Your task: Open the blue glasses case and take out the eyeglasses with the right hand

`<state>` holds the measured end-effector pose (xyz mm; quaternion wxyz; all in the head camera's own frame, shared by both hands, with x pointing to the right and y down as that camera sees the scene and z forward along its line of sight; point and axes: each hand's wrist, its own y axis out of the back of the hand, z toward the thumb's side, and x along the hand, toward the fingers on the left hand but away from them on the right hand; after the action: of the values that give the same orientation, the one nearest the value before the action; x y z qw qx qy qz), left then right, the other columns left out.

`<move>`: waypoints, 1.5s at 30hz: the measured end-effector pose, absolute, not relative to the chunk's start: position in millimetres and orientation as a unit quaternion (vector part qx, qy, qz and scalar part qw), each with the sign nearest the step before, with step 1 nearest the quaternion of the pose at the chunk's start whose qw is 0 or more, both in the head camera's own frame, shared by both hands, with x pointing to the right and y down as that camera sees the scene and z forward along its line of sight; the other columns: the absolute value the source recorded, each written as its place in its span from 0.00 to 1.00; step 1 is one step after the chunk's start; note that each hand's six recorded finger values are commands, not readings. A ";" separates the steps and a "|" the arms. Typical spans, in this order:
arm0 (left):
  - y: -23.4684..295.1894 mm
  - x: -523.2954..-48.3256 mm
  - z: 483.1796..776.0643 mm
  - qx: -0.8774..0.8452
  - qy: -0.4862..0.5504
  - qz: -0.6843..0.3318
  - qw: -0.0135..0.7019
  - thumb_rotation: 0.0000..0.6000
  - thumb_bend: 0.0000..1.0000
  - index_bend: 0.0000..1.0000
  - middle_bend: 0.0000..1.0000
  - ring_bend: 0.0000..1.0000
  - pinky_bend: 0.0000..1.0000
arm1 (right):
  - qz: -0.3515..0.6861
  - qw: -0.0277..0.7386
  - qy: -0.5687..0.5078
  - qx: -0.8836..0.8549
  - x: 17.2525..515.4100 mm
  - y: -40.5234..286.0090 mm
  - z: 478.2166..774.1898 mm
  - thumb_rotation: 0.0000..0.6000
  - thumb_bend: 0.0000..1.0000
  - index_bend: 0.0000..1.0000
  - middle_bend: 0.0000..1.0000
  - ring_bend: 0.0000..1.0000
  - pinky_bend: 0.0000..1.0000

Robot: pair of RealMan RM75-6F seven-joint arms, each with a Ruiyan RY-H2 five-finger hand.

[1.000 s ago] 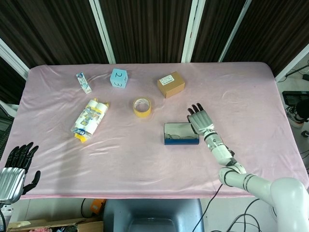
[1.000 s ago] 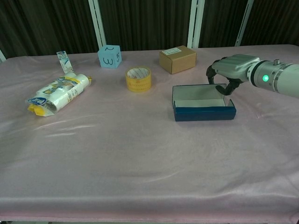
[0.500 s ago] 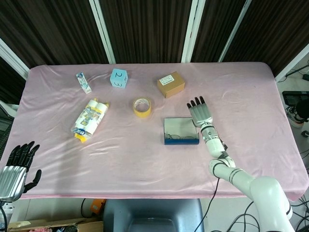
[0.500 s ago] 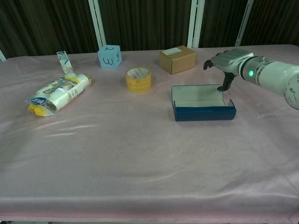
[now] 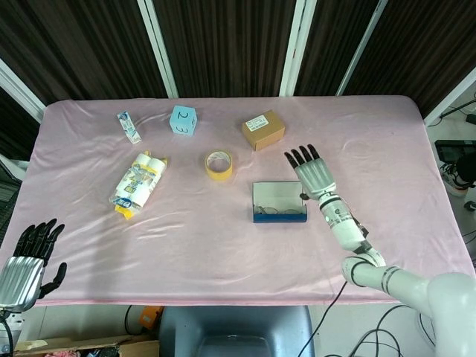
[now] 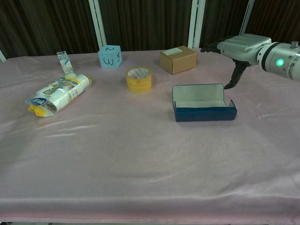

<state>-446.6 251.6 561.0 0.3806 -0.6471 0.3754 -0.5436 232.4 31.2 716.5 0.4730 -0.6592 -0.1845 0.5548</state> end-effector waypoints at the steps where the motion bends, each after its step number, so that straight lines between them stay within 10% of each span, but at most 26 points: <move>1: 251.7 -446.2 561.1 -0.648 0.375 -0.543 0.381 1.00 0.42 0.00 0.00 0.00 0.03 | 0.544 0.473 -0.181 -0.669 230.8 37.8 709.8 1.00 0.32 0.26 0.19 0.01 0.01; 9: 251.5 -446.8 558.3 -0.647 0.378 -0.540 0.384 1.00 0.42 0.00 0.00 0.00 0.03 | 0.490 0.449 -0.127 -0.737 219.5 91.7 675.5 1.00 0.58 0.34 0.18 0.00 0.00; 45: 252.5 -457.4 547.0 -0.644 0.396 -0.531 0.381 1.00 0.42 0.00 0.00 0.00 0.04 | 0.485 0.438 -0.059 -0.755 156.5 136.5 732.0 1.00 0.63 0.38 0.18 0.00 0.00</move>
<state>-457.4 252.5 547.0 0.3813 -0.6442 0.3963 -0.5315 156.5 136.5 732.0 0.4383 -0.7547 -0.0586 0.4847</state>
